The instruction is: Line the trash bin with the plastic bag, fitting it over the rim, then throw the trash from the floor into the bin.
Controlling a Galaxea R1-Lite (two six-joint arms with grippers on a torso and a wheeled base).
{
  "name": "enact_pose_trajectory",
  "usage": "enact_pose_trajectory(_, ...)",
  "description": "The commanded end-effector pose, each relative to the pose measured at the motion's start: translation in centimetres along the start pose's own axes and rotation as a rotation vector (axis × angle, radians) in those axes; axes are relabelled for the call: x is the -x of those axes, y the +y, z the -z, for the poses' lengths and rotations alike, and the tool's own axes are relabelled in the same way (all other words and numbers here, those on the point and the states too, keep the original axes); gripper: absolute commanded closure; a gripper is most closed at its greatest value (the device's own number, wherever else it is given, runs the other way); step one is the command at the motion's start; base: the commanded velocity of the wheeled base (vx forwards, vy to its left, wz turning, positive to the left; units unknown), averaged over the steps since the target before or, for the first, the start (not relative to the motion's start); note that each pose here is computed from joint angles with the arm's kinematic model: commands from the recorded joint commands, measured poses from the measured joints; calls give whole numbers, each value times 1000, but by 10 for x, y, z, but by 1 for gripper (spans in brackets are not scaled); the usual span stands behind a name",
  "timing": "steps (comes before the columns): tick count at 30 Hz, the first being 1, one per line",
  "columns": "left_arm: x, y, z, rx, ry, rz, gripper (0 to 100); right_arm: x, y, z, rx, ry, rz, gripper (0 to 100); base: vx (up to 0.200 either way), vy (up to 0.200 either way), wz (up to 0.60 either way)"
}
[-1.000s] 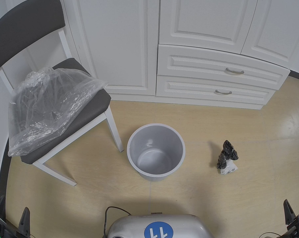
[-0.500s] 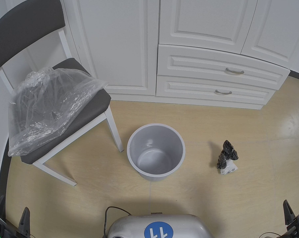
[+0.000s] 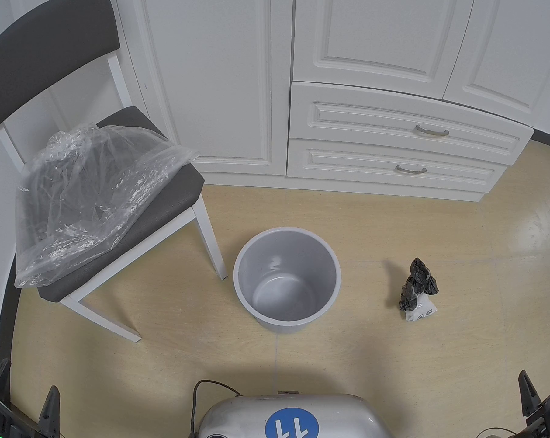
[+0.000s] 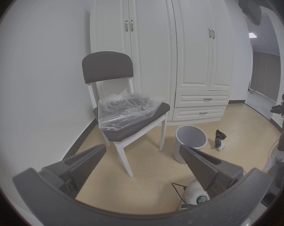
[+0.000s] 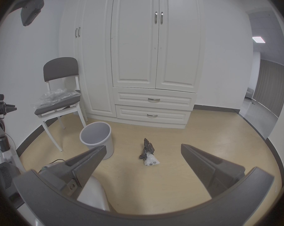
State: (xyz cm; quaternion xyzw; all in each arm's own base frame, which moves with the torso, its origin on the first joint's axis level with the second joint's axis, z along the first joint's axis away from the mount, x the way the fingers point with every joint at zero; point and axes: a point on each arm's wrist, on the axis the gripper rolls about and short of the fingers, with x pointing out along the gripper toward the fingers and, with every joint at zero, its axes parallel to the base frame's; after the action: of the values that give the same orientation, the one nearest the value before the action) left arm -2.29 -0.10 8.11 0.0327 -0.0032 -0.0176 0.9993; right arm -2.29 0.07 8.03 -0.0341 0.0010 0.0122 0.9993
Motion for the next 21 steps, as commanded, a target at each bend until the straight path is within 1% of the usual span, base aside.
enact_pose_trajectory(1,0,0,5,7,1,0,0,0,0,5,-7,-3,-6,0,0,0,0)
enact_pose_trajectory(4,0,0,6,30,7,-10,0,0,0,5,-45,2,0,0,0,0,0)
enact_pose_trajectory(5,0,1,6,90,8,-46,0,0,0,5,-71,-1,3,0,0,0,0)
enact_pose_trajectory(6,0,1,5,114,4,-58,0,0,0,5,-73,0,6,0,0,0,0)
enact_pose_trajectory(21,0,1,5,110,3,-63,0,0,0,5,-64,-1,10,0,0,0,0)
